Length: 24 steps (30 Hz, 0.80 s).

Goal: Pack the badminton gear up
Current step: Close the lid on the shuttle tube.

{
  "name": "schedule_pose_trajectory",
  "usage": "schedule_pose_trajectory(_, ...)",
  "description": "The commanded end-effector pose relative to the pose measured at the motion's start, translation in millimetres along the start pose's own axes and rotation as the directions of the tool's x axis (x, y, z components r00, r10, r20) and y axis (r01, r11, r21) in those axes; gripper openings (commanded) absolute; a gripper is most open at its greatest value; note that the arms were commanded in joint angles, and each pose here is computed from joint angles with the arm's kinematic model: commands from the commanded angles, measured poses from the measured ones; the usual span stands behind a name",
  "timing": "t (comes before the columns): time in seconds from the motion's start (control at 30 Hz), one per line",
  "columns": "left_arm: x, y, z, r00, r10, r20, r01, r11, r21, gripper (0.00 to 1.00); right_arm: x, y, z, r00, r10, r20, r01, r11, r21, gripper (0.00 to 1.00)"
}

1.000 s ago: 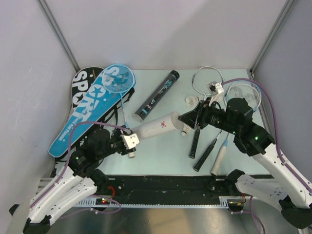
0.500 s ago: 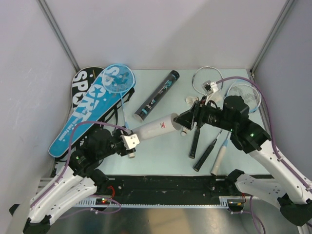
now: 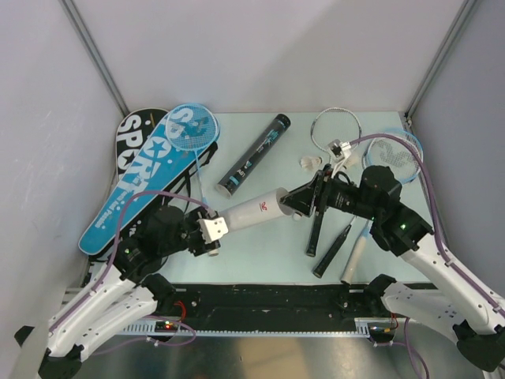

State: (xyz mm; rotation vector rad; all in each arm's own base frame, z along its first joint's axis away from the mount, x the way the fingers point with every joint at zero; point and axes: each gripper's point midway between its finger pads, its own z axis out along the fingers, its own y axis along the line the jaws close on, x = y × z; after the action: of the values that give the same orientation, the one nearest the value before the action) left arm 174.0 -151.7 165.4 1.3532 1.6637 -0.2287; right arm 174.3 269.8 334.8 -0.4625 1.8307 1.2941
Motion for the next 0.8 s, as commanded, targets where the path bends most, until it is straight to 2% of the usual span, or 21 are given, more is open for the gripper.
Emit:
schedule_pose_trajectory(0.0,-119.5,39.4,-37.7,0.901,0.014,0.433,0.038,0.993,-0.111,0.42,34.6,-11.3,3.1,0.991,0.118,-0.066,-0.115,0.993,0.035,0.47)
schedule_pose_trajectory(0.2,-129.8,35.5,-45.3,0.871,-0.017,0.491,0.069,0.994,-0.086,0.42,42.8,-0.9,2.4,0.981,0.192,-0.011,-0.193,0.980,-0.051,0.46)
schedule_pose_trajectory(0.4,-134.0,36.7,-45.0,0.864,-0.029,0.502,0.080,0.994,-0.081,0.42,52.2,-2.7,7.6,0.975,0.214,-0.052,-0.217,0.975,-0.053,0.35)
schedule_pose_trajectory(0.53,-131.5,37.8,-42.9,0.868,-0.039,0.496,0.094,0.992,-0.085,0.42,37.6,-0.1,1.4,0.975,0.224,0.004,-0.223,0.973,-0.066,0.32)
schedule_pose_trajectory(0.67,-127.0,40.9,-39.7,0.872,-0.086,0.482,0.146,0.985,-0.090,0.43,3.6,-3.6,-16.1,0.958,0.250,0.141,-0.244,0.968,-0.065,0.45)
schedule_pose_trajectory(0.77,-124.9,45.2,-34.8,0.873,-0.139,0.467,0.203,0.975,-0.090,0.44,-24.7,-13.4,-37.0,0.936,0.208,0.284,-0.210,0.977,-0.023,0.57)
